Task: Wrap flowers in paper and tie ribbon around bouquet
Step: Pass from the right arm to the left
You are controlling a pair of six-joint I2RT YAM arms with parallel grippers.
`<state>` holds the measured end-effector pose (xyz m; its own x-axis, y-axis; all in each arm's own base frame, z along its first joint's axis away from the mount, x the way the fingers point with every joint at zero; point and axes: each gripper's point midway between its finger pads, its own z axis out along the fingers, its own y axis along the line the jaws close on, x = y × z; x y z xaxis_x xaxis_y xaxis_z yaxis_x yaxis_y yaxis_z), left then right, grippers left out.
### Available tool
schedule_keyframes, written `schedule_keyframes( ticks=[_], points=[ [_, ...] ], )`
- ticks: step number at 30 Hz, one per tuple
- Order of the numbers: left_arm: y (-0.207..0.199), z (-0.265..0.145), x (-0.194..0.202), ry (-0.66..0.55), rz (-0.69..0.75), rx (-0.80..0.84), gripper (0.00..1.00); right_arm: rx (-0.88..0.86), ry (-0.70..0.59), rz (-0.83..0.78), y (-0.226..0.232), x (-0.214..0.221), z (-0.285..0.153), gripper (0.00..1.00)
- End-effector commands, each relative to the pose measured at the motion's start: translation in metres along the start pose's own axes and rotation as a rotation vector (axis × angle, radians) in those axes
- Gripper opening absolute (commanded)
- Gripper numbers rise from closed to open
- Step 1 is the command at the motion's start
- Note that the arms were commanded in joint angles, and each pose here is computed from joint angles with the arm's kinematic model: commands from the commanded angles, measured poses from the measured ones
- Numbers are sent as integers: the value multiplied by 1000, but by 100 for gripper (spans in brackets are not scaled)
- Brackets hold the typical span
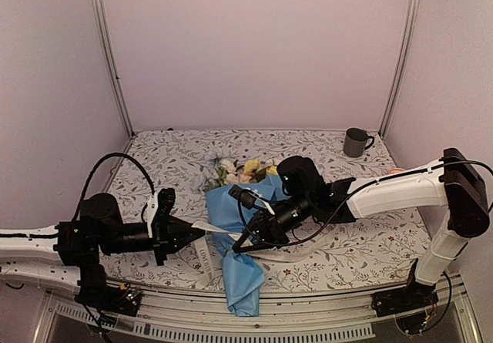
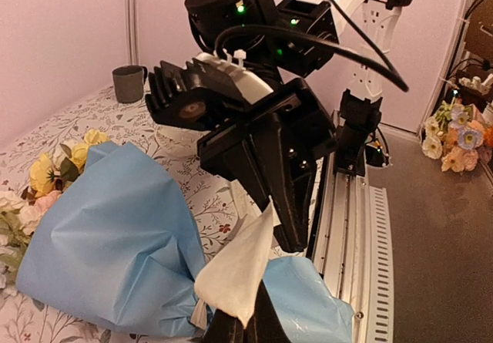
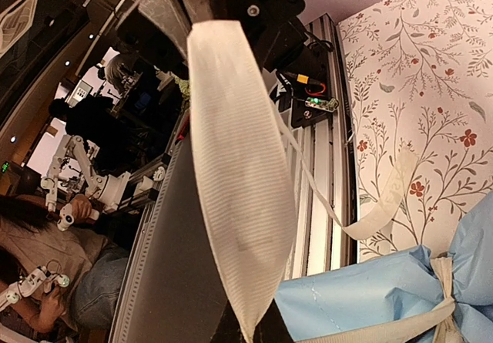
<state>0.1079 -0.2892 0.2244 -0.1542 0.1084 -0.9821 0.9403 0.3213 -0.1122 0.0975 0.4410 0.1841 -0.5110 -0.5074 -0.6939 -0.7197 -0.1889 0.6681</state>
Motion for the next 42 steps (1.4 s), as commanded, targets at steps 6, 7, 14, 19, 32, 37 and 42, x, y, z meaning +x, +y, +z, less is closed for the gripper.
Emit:
schedule_keyframes(
  ticks=[6,7,14,19,32,37,42],
  points=[
    [45,23,-8,181,-74,-79,0,-15,64,-1,-1,12,9,0],
    [55,24,-6,195,-95,-95,0,-21,66,-7,2,11,9,0],
    [93,34,43,355,-240,-144,0,-47,52,-47,10,5,9,0],
    [80,45,101,487,-390,-56,8,-71,47,-62,12,-3,12,0],
    [81,22,104,480,-313,-259,77,-8,4,-57,-1,-13,15,0],
    [48,25,60,300,-53,-256,78,3,-40,-34,-2,-22,15,0],
    [33,43,43,177,99,-232,81,44,-83,6,-10,-29,14,0]
  ],
)
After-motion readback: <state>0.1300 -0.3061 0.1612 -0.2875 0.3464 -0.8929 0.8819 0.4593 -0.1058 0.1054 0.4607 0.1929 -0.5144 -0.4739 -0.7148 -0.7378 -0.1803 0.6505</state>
